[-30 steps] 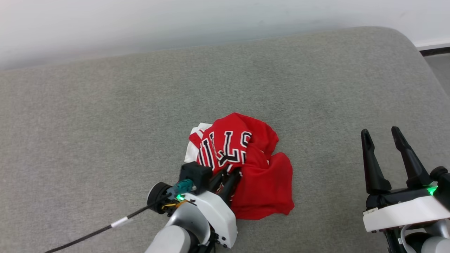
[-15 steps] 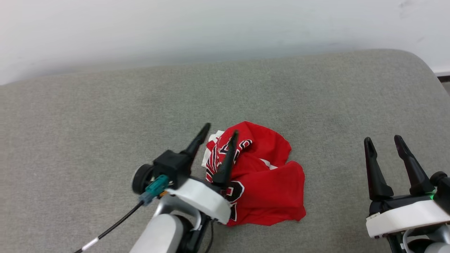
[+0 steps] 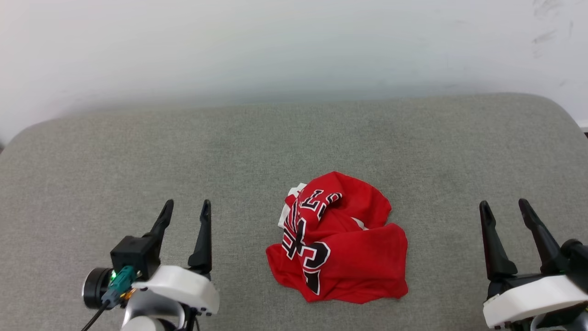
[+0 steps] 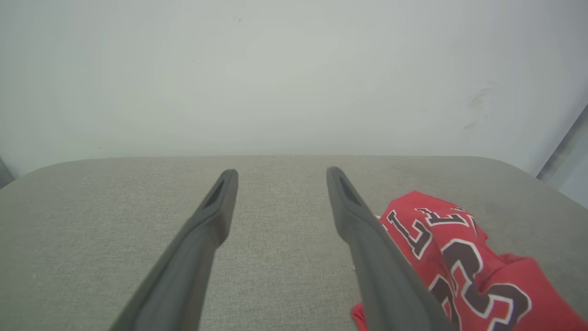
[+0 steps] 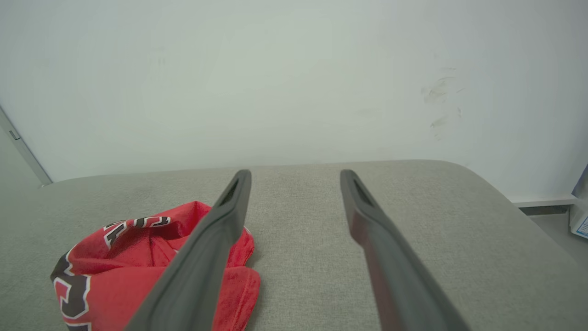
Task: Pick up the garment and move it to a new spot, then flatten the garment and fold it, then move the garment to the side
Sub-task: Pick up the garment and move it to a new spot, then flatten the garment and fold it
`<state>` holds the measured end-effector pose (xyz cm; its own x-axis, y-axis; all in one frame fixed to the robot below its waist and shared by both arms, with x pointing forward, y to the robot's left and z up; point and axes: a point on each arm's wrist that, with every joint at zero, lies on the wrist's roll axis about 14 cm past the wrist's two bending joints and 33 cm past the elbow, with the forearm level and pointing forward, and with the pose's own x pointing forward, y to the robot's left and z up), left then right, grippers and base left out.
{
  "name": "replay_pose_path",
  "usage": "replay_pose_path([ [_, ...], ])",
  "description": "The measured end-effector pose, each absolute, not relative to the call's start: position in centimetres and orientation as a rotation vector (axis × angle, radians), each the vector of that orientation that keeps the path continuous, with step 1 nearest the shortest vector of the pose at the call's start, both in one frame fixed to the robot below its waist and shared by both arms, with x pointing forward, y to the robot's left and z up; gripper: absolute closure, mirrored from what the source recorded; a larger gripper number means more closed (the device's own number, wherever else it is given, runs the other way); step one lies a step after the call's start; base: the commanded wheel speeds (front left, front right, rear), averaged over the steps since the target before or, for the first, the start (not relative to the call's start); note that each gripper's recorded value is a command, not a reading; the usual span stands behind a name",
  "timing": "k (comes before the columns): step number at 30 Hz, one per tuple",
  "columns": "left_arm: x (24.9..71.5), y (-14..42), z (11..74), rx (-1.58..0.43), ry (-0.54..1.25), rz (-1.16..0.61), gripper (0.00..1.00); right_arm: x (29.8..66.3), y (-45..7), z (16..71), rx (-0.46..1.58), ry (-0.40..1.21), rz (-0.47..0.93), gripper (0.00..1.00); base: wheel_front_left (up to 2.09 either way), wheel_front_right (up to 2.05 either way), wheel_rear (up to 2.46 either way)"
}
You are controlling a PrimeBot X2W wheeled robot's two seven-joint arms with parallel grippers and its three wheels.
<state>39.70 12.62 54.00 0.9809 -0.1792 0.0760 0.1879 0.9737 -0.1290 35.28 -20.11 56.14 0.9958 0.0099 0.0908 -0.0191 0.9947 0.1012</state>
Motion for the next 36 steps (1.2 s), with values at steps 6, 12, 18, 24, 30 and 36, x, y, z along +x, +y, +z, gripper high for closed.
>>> replay_pose_path([
  [6,37.9,14.4,53.5,-0.104,-0.042,-0.147,0.00,34.2,-19.9,55.8,0.093,-0.065,0.019,0.00,0.00,0.00,0.00],
  [12,37.0,14.7,53.4,-0.103,-0.032,-0.137,0.00,34.0,-19.4,55.8,0.093,-0.057,0.035,0.00,0.00,0.00,0.00],
  [18,37.0,14.8,53.5,-0.107,-0.035,-0.130,0.00,34.0,-19.1,55.8,0.088,-0.053,0.044,0.00,0.00,0.00,0.00],
  [24,37.2,14.6,54.0,-0.109,-0.044,-0.139,0.00,34.2,-19.1,55.8,0.081,-0.050,0.044,0.00,0.00,0.00,0.00],
  [30,39.4,11.0,56.7,-0.123,-0.071,-0.265,0.00,35.2,-19.0,56.0,0.066,-0.050,0.047,0.00,0.00,0.00,0.00],
  [36,41.8,5.6,57.6,-0.103,0.001,-0.451,0.00,36.7,-18.7,56.0,0.058,-0.049,0.059,0.00,0.00,0.00,0.00],
])
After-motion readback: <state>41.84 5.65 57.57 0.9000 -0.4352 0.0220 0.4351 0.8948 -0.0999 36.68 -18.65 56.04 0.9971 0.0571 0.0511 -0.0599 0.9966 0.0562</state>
